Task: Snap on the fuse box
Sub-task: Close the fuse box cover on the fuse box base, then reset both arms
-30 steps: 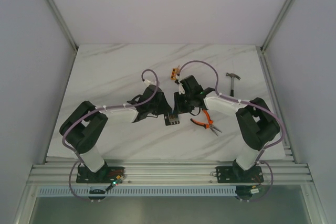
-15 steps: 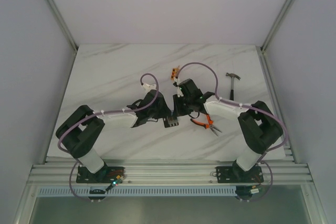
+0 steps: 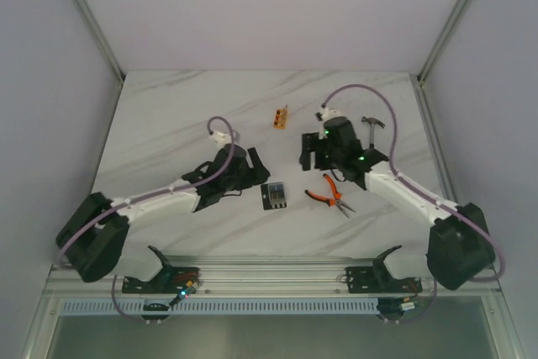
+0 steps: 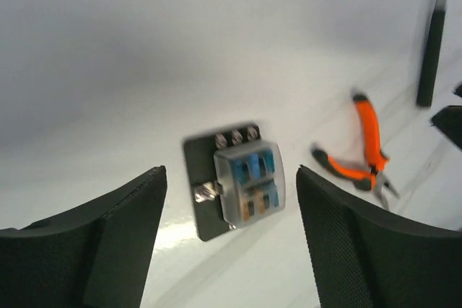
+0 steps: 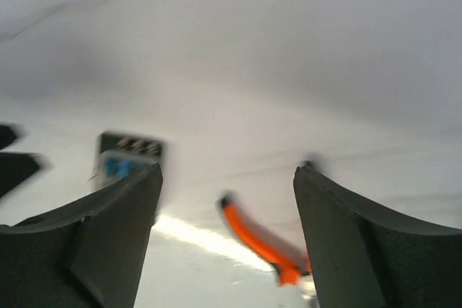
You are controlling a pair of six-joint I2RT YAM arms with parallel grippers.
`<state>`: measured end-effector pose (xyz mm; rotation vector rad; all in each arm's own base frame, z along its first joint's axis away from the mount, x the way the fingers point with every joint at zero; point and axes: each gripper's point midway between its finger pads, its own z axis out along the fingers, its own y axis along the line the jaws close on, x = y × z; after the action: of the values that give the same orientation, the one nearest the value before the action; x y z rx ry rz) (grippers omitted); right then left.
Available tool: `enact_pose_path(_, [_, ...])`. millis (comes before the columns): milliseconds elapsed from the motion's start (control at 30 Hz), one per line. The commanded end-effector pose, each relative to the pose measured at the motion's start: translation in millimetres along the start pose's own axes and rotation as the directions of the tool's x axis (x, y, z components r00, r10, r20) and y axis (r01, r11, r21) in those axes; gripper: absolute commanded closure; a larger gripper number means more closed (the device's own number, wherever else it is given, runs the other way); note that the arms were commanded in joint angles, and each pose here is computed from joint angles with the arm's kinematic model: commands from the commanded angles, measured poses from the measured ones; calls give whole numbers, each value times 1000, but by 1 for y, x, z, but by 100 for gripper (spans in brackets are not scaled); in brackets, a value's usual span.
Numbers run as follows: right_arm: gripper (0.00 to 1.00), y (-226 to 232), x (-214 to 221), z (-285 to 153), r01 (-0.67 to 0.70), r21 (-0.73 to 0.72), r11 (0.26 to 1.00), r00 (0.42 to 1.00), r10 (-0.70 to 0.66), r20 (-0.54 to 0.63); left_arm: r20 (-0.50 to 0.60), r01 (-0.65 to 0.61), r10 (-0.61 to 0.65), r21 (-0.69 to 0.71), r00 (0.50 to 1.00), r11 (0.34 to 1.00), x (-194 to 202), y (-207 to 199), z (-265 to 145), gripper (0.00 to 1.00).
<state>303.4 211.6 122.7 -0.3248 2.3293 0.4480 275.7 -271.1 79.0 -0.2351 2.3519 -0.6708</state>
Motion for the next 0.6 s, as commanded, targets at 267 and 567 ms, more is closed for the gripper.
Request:
enact_pose_path(267, [8, -206, -19, -59, -381, 503, 776, 879, 135, 458, 495, 217, -29, -326, 869, 920, -111, 154, -84, 0])
enact_pose_path(567, [3, -247, -13, -82, -433, 569, 699, 750, -71, 658, 688, 344, 144, -520, 711, 782, -145, 245, -131, 0])
